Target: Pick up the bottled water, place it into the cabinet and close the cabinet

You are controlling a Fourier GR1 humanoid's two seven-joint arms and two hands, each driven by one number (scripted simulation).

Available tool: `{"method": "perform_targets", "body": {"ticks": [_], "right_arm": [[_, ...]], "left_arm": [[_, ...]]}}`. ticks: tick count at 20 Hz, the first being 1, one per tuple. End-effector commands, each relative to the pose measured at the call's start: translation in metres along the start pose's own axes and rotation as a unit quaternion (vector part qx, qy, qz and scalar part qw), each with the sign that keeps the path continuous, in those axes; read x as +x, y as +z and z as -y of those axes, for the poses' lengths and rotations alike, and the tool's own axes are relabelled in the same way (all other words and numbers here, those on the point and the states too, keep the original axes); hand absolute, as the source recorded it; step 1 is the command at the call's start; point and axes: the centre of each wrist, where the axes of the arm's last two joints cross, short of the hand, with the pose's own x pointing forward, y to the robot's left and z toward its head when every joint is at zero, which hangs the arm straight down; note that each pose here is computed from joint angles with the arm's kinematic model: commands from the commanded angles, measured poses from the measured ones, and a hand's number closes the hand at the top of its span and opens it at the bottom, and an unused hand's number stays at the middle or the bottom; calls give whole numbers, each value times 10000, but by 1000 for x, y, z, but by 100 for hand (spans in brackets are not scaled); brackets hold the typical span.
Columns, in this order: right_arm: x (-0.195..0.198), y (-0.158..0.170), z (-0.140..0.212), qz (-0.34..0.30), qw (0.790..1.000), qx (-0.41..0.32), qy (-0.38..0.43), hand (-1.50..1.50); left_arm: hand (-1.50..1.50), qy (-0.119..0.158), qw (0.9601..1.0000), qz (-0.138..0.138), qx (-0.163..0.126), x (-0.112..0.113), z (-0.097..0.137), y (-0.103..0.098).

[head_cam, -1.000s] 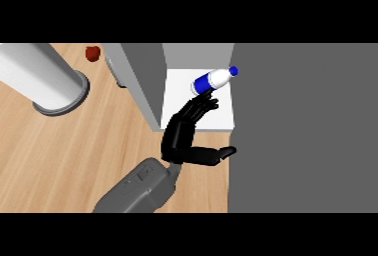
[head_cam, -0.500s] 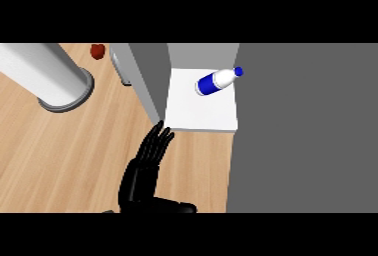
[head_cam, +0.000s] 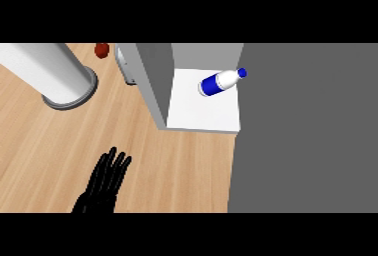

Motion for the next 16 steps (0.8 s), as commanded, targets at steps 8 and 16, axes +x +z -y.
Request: {"method": "perform_targets", "body": {"ticks": [8, 16], "right_arm": [[36, -40, -15, 22, 9956, 726, 587, 150], [23, -60, -9, -8, 9863, 1487, 720, 150]], "left_arm": [[-150, -128, 9995, 247, -148, 60, -65, 41], [-150, -140, 9991, 196, -353, 80, -93, 56]]}}
